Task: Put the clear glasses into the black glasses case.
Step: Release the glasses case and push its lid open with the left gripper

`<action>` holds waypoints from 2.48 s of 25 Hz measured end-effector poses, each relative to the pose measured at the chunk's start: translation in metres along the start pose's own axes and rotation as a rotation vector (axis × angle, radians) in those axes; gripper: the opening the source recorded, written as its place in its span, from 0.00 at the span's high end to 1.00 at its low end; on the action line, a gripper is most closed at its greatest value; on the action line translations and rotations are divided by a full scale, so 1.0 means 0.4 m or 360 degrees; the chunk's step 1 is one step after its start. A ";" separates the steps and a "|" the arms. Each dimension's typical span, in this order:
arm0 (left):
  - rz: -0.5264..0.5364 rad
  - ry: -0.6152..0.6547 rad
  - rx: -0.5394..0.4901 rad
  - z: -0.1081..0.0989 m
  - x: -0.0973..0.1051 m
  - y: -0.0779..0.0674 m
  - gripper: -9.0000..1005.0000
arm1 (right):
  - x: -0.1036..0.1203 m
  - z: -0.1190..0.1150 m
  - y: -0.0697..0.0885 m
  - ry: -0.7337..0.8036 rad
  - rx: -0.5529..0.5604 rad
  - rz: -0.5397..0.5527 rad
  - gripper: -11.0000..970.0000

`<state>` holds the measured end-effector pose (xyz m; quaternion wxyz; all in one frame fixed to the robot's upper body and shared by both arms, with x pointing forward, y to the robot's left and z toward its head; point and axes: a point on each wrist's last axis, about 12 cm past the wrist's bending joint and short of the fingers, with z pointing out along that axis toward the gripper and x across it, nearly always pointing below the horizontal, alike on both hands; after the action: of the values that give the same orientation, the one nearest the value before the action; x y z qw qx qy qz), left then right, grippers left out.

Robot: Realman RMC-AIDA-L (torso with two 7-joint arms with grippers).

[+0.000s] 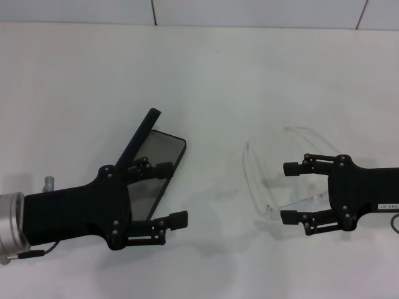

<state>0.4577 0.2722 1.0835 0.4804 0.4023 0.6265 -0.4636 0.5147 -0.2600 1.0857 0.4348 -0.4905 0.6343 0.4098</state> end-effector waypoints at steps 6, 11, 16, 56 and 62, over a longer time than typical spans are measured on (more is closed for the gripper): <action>-0.0003 -0.0007 -0.0004 -0.001 0.000 -0.001 0.14 | 0.003 -0.003 0.001 -0.0052 0.0024 0.0034 0.10; -0.0009 -0.0008 -0.0006 -0.003 0.001 -0.002 0.15 | 0.005 -0.001 0.004 -0.0054 0.0018 0.0040 0.10; -0.0071 -0.0074 -0.0027 -0.005 -0.017 0.003 0.17 | 0.005 -0.001 0.004 -0.0054 0.0018 0.0041 0.10; -0.0728 0.1488 -0.1150 0.230 -0.290 0.161 0.24 | 0.023 0.011 0.011 -0.0107 0.0027 0.0137 0.10; -0.0699 0.1499 -0.1162 0.238 -0.281 0.170 0.24 | 0.023 0.013 0.010 -0.0106 0.0028 0.0140 0.10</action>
<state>0.5684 0.1901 1.1694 0.1533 0.2354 0.9563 -0.0812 0.5104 -0.2569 1.0757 0.4417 -0.4444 0.6440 0.4390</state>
